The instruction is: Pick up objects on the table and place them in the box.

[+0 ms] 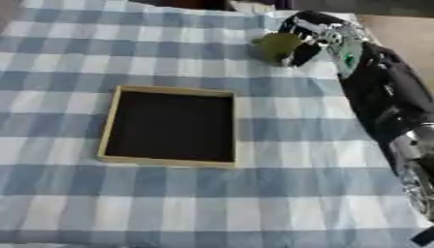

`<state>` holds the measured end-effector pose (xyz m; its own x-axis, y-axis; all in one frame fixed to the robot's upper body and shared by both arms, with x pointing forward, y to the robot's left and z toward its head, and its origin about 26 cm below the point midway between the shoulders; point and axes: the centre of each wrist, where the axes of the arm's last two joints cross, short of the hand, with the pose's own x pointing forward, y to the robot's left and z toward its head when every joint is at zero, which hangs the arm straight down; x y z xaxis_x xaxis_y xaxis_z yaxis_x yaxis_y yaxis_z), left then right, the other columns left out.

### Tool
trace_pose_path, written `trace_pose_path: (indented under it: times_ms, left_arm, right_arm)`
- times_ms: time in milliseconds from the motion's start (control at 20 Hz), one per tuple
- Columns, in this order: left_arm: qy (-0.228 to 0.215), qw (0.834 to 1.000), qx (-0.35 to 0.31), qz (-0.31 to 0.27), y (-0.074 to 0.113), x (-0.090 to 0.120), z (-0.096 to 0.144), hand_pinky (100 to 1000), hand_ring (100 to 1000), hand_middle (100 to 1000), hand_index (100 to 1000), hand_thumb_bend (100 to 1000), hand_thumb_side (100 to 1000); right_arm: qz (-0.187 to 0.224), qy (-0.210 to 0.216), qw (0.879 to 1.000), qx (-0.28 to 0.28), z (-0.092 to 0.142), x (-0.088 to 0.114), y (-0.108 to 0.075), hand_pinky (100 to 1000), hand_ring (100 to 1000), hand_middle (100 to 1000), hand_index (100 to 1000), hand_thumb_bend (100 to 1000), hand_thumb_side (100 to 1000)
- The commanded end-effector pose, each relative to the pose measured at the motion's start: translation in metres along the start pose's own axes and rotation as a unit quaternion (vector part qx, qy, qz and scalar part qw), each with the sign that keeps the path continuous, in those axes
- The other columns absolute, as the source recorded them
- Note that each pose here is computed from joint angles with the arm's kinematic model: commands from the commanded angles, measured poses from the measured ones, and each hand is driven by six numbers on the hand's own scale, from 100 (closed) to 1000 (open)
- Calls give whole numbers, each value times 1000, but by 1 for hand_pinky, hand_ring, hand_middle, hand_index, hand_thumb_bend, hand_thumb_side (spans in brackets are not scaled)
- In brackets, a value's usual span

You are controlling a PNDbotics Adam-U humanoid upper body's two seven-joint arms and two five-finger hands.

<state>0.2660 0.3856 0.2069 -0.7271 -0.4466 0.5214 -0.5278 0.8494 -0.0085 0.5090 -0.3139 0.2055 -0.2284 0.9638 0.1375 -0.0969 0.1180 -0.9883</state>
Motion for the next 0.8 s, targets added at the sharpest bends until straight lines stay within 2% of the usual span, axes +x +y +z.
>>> trace_pose_path:
  times_ms: [50,200,500,800]
  left_arm:
    - [-19,1000,-5,3,0,8,-8,659,528,731,834,100,522]
    - [-19,1000,-5,4,0,8,-8,659,528,731,834,100,523]
    - [-18,1000,-6,5,-1,8,-8,659,528,731,834,100,524]
    - [-19,1000,-7,4,0,8,-9,658,529,730,834,100,522]
  right_arm:
    - [30,14,998,-44,0,-1,-6,703,643,544,630,270,100]
    - [36,2,997,-66,0,0,-2,673,610,516,611,298,100]
    - [11,-35,991,-132,4,2,-10,608,533,445,529,292,100]
    - [21,-76,980,-181,13,3,-33,599,525,443,527,306,100]
